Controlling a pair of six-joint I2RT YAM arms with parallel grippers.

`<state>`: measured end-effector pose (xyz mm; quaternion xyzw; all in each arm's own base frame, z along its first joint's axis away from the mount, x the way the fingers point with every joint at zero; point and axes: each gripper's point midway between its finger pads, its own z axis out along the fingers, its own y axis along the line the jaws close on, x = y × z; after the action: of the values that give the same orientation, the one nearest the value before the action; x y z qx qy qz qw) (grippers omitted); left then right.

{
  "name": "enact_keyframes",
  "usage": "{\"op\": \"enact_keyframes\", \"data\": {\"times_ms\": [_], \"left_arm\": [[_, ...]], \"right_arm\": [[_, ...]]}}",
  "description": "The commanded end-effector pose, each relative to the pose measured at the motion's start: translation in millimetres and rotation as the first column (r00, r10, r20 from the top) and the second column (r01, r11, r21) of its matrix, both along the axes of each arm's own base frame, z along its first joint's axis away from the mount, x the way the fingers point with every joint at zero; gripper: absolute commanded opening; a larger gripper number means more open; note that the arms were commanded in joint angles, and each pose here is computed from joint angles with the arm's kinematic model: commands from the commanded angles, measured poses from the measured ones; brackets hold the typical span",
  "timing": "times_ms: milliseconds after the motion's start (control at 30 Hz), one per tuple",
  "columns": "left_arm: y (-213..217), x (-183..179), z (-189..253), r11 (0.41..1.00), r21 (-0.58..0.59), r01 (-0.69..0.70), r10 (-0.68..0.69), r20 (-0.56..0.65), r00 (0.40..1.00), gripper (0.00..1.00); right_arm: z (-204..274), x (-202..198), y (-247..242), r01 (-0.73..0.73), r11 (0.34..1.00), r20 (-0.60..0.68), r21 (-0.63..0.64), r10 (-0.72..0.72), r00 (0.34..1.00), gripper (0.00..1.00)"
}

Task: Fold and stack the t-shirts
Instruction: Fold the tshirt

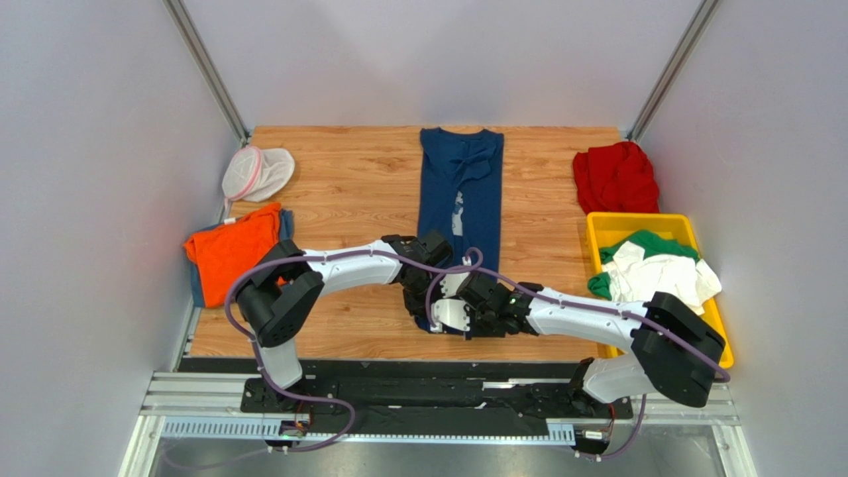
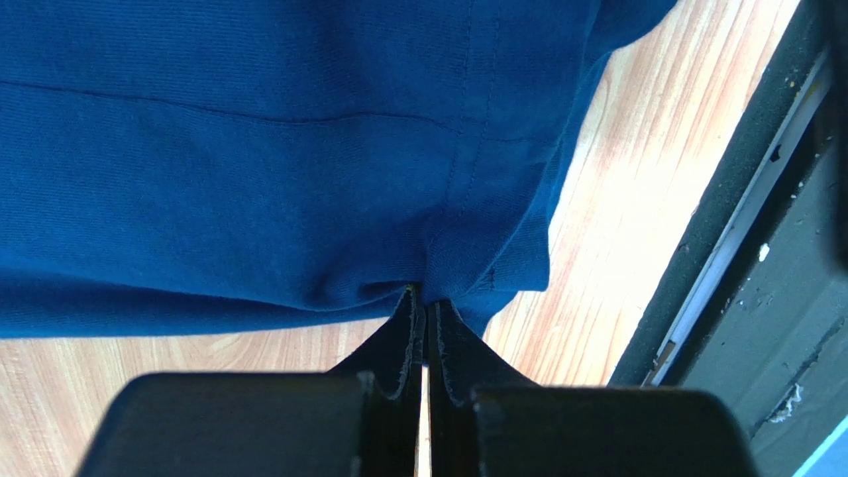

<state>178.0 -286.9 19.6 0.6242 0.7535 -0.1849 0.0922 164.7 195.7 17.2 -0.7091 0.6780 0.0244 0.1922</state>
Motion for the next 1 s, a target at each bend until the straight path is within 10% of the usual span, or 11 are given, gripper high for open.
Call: {"op": "enact_keyframes", "data": {"times_ms": [0, 633, 967], "left_arm": [[-6, -13, 5, 0.999, -0.018, 0.033, -0.033, -0.031, 0.999, 0.0], [8, -36, 45, 0.993, -0.106, 0.06, -0.063, -0.028, 0.998, 0.0], [0, 2, 70, 0.985, -0.172, 0.013, -0.006, 0.04, 0.999, 0.0]], "right_arm": [[6, 2, 5, 0.034, 0.999, -0.002, 0.025, -0.034, 0.999, 0.13], [68, -29, 9, 0.06, 0.994, -0.043, 0.093, -0.056, 0.997, 0.0], [102, 13, 0, 0.088, 0.993, 0.198, 0.079, -0.102, 0.975, 0.0]]}}
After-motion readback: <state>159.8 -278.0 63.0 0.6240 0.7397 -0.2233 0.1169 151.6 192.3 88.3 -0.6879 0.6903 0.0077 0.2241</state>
